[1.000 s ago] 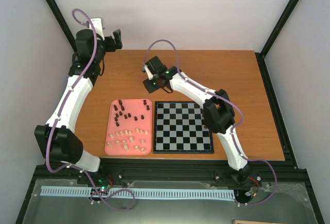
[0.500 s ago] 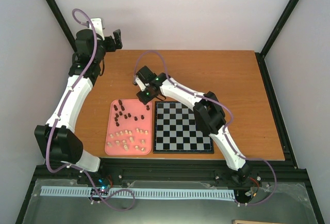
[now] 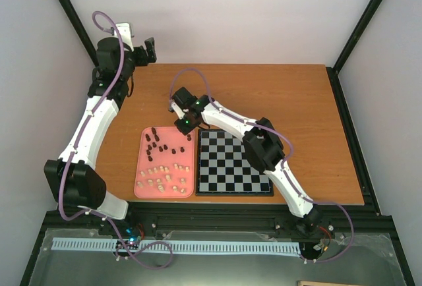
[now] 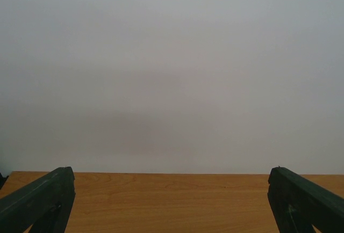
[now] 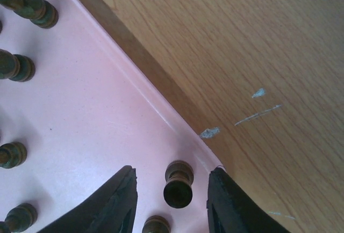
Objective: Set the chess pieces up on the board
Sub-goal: Pick up the chess piece from the storage box.
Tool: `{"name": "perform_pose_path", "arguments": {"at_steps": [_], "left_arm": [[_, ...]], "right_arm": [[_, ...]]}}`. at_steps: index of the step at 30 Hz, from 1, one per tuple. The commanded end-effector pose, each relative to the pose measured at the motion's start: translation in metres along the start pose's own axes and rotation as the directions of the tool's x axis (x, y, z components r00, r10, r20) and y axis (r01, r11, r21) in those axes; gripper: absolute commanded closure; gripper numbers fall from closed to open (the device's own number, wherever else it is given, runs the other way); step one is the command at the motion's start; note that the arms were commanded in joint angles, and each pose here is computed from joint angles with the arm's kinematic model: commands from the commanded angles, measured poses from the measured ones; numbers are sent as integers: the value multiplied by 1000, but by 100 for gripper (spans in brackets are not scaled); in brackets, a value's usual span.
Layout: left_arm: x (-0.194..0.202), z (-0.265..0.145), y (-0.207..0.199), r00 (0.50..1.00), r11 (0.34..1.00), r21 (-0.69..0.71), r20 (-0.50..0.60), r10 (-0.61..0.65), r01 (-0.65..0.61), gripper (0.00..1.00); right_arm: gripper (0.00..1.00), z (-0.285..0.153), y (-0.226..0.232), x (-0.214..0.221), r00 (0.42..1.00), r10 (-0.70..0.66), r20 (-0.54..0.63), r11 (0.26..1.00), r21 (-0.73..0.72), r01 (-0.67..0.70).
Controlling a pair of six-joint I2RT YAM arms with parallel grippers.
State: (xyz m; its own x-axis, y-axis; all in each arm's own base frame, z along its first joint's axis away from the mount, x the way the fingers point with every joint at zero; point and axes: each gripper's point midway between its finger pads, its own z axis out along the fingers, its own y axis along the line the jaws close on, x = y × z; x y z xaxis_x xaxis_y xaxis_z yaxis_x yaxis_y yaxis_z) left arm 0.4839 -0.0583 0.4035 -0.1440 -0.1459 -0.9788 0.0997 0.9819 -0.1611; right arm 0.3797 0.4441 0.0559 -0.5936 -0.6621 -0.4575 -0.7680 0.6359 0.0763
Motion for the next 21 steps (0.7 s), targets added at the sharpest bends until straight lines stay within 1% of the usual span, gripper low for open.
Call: {"name": "perform_pose_path", "arguments": {"at_steps": [1,14,20,21], "left_arm": [[-21,-6,-4,998,1000,6,61,8,-8,0],[-21,-5,-5,998,1000,10,59,4,-4,0],[-21,-5,-4,998,1000,7,60,6,-6,0],[-21,-5,-4,998,1000,7,60,5,-5,0]], "right_arm": [[65,1,3,-3,1000,-12,0,1000,6,12],[65,8,4,5,999,-13,-30,1000,-4,13],[71,17,5,14,998,-12,-58,1000,-18,11],[72,12,6,5,999,-13,-35,1000,-19,12]]}}
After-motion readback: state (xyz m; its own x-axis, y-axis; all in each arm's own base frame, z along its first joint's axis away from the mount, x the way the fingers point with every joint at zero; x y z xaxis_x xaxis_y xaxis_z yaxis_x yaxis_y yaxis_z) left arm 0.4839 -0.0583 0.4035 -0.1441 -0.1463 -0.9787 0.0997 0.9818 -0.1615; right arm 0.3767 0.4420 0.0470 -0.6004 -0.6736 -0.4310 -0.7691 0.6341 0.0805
